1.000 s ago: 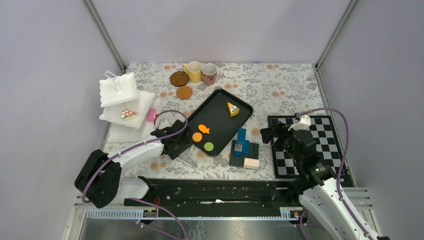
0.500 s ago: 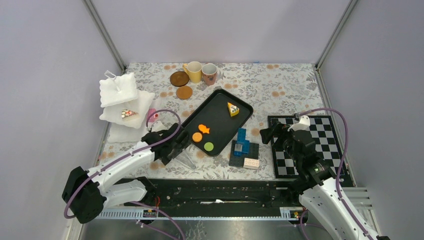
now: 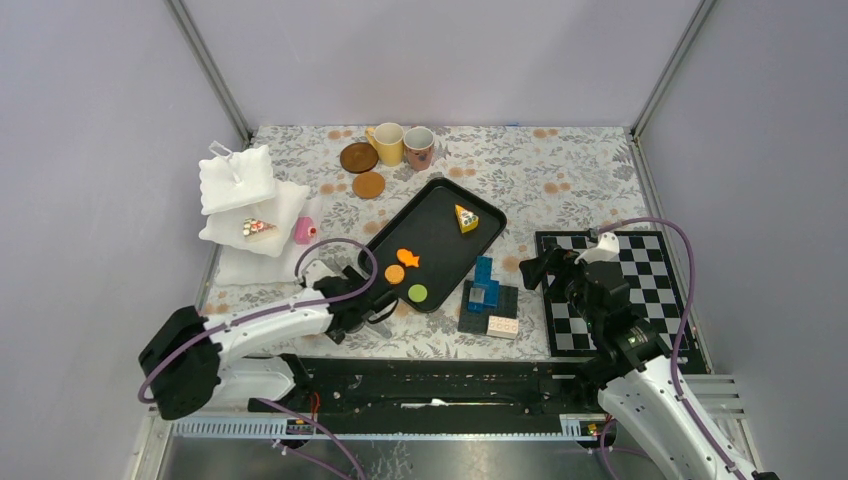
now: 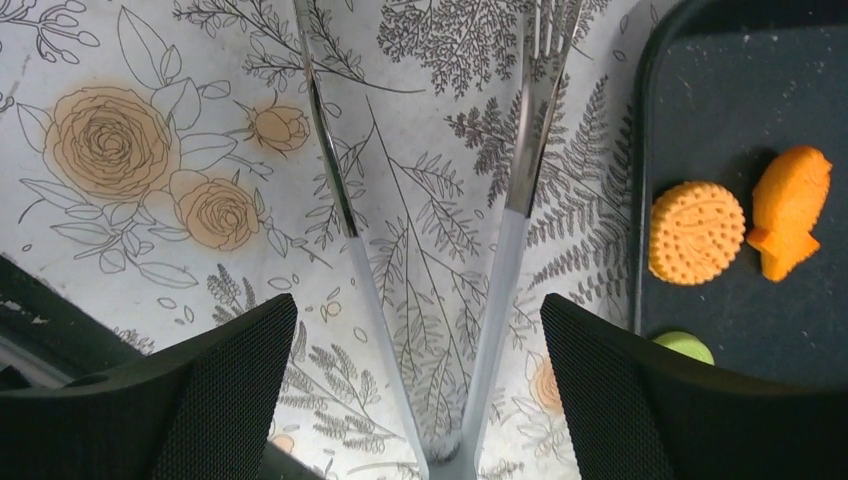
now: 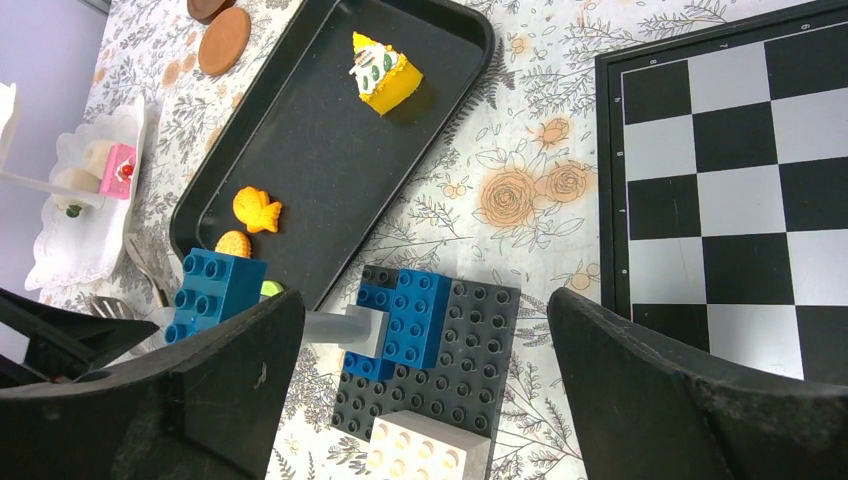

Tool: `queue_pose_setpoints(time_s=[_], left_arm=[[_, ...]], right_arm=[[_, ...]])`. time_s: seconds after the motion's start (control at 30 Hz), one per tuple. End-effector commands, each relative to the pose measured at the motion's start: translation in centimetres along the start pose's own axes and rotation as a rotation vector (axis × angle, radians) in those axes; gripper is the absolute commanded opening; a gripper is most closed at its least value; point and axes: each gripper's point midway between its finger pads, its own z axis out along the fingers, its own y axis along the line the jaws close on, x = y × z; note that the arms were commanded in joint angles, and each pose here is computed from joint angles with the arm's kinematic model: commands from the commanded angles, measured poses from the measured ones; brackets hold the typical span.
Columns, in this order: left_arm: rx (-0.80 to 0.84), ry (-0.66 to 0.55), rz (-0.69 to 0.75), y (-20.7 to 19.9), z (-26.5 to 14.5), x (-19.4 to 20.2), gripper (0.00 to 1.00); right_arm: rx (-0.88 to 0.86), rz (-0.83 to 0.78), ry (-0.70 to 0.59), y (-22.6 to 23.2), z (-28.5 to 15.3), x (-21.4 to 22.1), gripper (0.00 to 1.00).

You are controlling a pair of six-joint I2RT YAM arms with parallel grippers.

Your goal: Serve the afternoon tea

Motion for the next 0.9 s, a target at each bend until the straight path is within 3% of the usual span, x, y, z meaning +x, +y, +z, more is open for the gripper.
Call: queue_pose_setpoints(time_s=[0.0,0.27,0.87], left_arm=[[0.000,-0.131,-0.057,-0.5,1.5,-0.8,0.92],[-0.022,-0.180,-0.038,-0.8,2.6,0.0,0.84],[-0.081,-0.232,-0.003,-0.2,4.9,1.0,0.87]], right_arm=[[-0.029,0.009,-0.022,0.7,-0.1,-0.6,0.98],[-0.024,0.013,-0.021,0.6,-0.4,-0.5,0.98],[-0.037,0.007,-0.035,0.6,-0.9,-0.5,0.98]])
